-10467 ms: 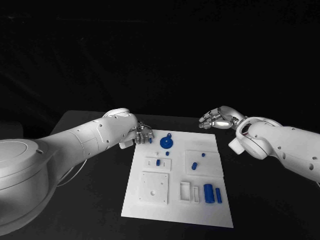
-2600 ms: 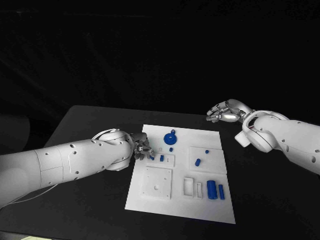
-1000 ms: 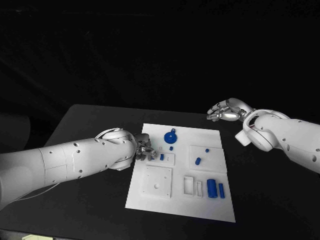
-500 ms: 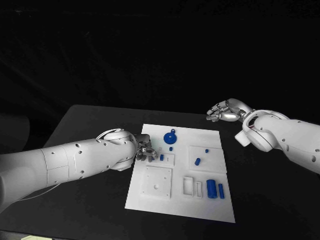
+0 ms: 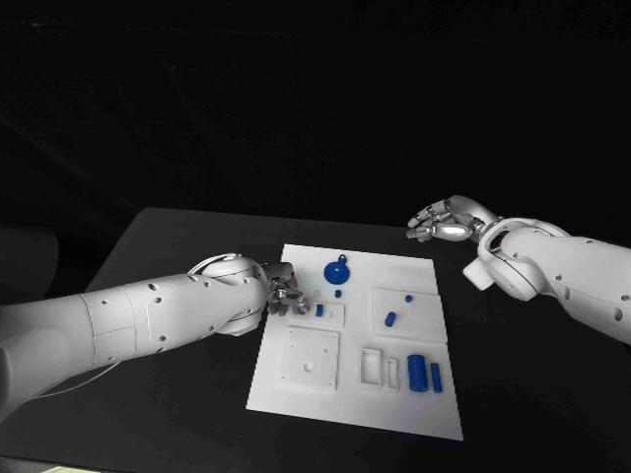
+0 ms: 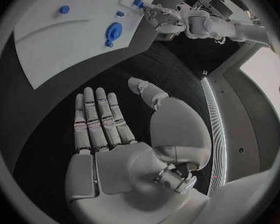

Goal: Assemble the parts on the task board

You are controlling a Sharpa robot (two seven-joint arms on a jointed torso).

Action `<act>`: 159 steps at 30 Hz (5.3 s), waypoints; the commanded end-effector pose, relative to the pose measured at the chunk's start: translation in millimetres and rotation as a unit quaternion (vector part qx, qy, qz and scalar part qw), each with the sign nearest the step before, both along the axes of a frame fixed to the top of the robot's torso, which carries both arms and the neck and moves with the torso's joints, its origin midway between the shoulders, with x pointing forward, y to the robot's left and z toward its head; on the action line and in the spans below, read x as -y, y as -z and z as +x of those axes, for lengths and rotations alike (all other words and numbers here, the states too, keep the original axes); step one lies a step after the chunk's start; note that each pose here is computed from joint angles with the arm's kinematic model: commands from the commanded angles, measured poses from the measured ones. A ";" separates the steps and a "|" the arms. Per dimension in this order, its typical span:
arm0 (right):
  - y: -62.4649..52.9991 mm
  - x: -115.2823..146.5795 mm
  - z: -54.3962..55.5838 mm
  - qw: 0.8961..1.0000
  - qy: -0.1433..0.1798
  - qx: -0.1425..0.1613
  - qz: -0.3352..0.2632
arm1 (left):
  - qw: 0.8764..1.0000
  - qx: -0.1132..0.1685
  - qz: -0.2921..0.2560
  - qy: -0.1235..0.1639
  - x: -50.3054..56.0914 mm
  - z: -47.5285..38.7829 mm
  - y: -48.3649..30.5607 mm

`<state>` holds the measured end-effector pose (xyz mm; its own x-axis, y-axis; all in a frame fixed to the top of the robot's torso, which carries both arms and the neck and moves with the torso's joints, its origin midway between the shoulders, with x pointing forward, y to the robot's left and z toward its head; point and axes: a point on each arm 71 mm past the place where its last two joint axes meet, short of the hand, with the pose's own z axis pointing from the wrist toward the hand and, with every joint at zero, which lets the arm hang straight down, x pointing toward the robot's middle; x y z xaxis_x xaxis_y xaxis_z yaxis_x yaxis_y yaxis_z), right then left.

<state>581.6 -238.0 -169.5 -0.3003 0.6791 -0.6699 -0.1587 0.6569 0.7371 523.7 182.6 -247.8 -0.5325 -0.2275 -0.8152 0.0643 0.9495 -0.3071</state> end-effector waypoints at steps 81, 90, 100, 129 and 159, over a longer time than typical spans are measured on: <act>0.1 2.0 -0.9 1.000 -0.006 0.001 0.000 | 0.993 0.000 -0.115 -0.039 -16.5 -9.2 -11.8; 0.2 2.5 -1.0 1.000 -0.005 0.001 -0.001 | 0.992 0.010 -0.126 -0.031 -15.9 -9.7 -19.7; 0.0 4.1 -2.0 1.000 -0.004 0.002 0.000 | 0.997 -0.007 -0.071 -0.022 -18.8 -13.3 -16.0; -0.1 3.4 -2.5 1.000 -0.005 0.002 0.000 | 0.999 -0.030 -0.021 -0.002 -4.4 -3.5 -2.3; -0.1 1.0 -3.3 1.000 -0.009 0.001 0.001 | 0.999 -0.028 -0.014 -0.006 1.4 -0.1 3.1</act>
